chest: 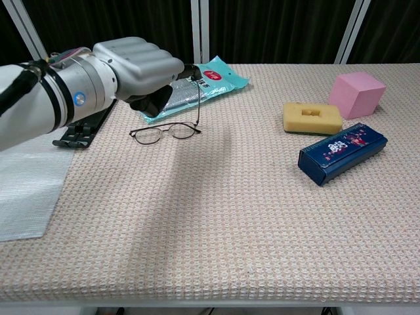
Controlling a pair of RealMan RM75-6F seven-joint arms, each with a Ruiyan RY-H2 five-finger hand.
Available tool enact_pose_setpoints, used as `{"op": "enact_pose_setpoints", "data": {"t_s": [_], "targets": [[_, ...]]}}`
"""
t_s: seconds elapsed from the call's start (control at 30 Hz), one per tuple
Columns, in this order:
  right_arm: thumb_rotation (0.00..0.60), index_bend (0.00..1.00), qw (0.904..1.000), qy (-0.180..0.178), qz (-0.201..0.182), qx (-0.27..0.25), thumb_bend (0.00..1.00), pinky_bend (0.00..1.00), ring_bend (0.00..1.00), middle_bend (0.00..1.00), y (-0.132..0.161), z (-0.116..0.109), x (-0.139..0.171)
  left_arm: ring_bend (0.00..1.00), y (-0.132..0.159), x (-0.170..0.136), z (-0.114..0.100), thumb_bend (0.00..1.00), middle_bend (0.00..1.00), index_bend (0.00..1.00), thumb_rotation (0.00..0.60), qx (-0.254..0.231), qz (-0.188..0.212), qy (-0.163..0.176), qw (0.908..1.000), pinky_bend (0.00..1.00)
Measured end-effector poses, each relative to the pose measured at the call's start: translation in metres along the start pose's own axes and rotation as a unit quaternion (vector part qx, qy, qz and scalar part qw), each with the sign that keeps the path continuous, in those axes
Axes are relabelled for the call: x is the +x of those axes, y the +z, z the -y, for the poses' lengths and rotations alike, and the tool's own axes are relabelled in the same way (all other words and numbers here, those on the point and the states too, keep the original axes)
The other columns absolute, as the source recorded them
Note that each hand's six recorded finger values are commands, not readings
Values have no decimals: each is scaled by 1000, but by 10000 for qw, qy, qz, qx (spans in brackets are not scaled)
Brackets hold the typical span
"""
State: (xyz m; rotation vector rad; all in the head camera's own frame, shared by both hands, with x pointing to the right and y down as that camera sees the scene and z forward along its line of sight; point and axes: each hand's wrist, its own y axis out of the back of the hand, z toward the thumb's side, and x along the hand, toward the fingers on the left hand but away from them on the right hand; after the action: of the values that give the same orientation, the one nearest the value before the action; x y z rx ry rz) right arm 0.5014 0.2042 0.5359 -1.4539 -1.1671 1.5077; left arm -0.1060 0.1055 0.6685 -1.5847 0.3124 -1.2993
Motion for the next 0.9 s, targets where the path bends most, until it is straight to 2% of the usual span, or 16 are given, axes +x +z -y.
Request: {"op": "enact_pose_setpoints", "data": {"t_s": [0.9], "targets": [[600,0,10000,41,-2,18,467,0,0,0,0,3,0,943,-4,-6,19,809,948,139,600,104,-32,-417,9991,963]]}}
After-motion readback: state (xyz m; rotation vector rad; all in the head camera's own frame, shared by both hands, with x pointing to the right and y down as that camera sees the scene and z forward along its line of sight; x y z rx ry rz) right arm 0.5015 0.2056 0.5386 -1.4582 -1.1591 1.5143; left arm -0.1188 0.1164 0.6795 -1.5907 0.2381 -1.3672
